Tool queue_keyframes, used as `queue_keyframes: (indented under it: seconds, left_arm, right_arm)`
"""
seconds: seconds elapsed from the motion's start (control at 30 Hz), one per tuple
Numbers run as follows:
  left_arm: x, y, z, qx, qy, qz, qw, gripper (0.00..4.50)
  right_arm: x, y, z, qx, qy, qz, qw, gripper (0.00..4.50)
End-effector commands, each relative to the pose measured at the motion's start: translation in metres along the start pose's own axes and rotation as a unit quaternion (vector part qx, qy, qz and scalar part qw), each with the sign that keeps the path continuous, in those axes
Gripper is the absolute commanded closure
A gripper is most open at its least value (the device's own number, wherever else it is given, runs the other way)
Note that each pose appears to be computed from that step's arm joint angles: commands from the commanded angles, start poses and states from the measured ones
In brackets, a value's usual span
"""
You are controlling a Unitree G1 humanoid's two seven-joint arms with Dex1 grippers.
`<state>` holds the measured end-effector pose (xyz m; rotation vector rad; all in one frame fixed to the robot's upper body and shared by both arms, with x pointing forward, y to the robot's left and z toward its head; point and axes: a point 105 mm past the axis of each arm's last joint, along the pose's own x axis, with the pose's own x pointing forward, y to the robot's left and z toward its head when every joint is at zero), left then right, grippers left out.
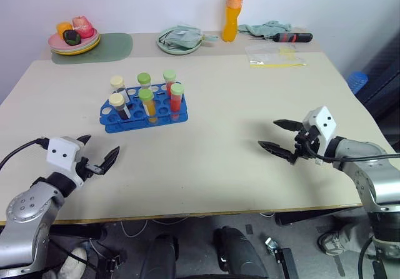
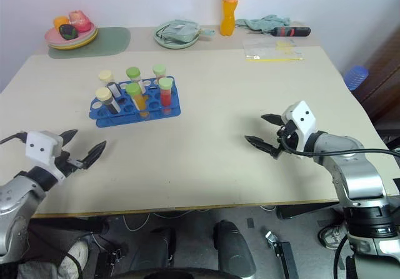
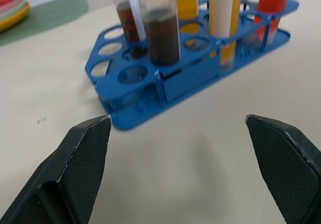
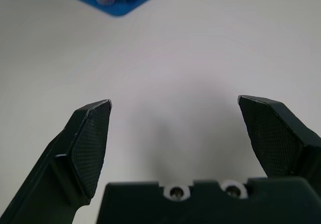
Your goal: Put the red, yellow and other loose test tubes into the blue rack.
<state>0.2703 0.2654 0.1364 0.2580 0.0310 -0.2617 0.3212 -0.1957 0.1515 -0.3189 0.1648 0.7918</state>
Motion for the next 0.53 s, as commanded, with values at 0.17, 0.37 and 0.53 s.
queue_keyframes:
  seconds: [0.17, 0.37, 0.53]
  left_arm:
    - [0.008, 0.001, 0.01, 0.011, -0.021, 0.01, 1.0, 0.09]
    - [0.01, -0.004, 0.013, 0.008, -0.022, -0.006, 1.0, 0.09]
    - [0.008, -0.007, 0.008, 0.001, -0.015, -0.009, 1.0, 0.09]
  right_arm:
    - [0.009, -0.001, 0.009, -0.015, -0.027, -0.006, 1.0, 0.0]
    - [0.002, -0.004, 0.006, -0.012, -0.018, -0.015, 1.0, 0.0]
    - [-0.003, 0.006, 0.0, -0.003, -0.007, -0.005, 1.0, 0.0]
